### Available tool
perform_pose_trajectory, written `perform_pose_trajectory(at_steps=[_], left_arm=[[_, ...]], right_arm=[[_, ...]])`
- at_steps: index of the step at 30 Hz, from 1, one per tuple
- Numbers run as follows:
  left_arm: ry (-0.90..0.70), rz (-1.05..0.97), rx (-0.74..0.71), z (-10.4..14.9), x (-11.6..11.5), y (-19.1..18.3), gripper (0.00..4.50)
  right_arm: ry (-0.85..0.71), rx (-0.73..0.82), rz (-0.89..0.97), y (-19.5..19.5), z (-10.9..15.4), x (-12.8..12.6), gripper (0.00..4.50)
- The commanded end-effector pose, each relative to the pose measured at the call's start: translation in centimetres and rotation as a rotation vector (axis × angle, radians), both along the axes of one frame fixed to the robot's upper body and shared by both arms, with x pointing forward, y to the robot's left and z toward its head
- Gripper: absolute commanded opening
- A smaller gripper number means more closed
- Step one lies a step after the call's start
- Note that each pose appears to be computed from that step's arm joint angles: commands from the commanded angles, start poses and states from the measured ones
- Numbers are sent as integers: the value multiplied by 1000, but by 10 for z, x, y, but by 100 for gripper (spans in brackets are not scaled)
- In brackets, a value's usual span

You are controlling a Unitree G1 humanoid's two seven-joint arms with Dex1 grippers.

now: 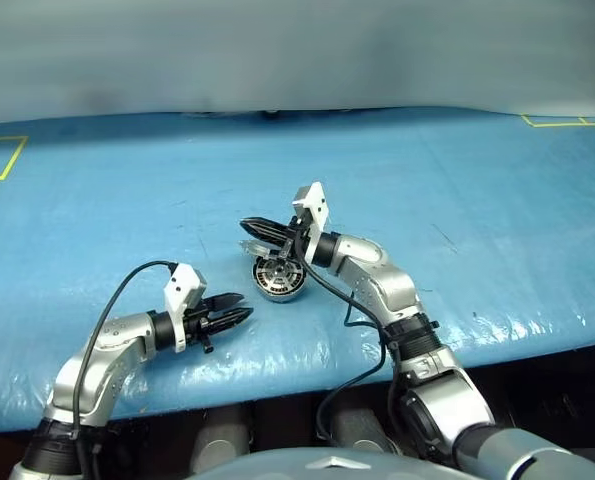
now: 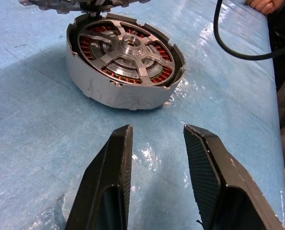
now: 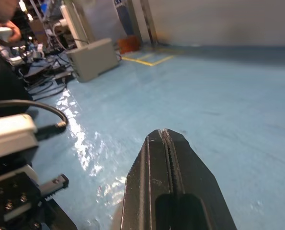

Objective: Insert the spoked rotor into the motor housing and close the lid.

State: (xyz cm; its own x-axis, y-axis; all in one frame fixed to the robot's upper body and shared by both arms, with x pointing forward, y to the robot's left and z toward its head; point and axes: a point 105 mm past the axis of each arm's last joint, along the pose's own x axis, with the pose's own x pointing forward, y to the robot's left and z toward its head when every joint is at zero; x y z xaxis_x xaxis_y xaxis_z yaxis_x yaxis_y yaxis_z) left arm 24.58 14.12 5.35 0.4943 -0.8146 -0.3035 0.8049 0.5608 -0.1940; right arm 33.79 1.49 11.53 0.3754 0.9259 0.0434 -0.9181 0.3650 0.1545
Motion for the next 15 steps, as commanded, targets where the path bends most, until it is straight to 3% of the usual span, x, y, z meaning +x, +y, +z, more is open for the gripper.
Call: perform_pose_trajectory(at_steps=[1,6,9,15], left_arm=[[-42,0,-5,9,0,-2,177],[-41,7,-4,8,-1,-1,177],[-39,7,-9,8,-2,-1,177],[-50,-15,-26,12,-3,-3,177]], right_arm=[[-55,4,51,8,10,-4,0],[-59,-49,116,8,0,-17,0],[-48,-133,151,3,-20,-27,0],[-16,-222,68,-5,-46,-24,0]])
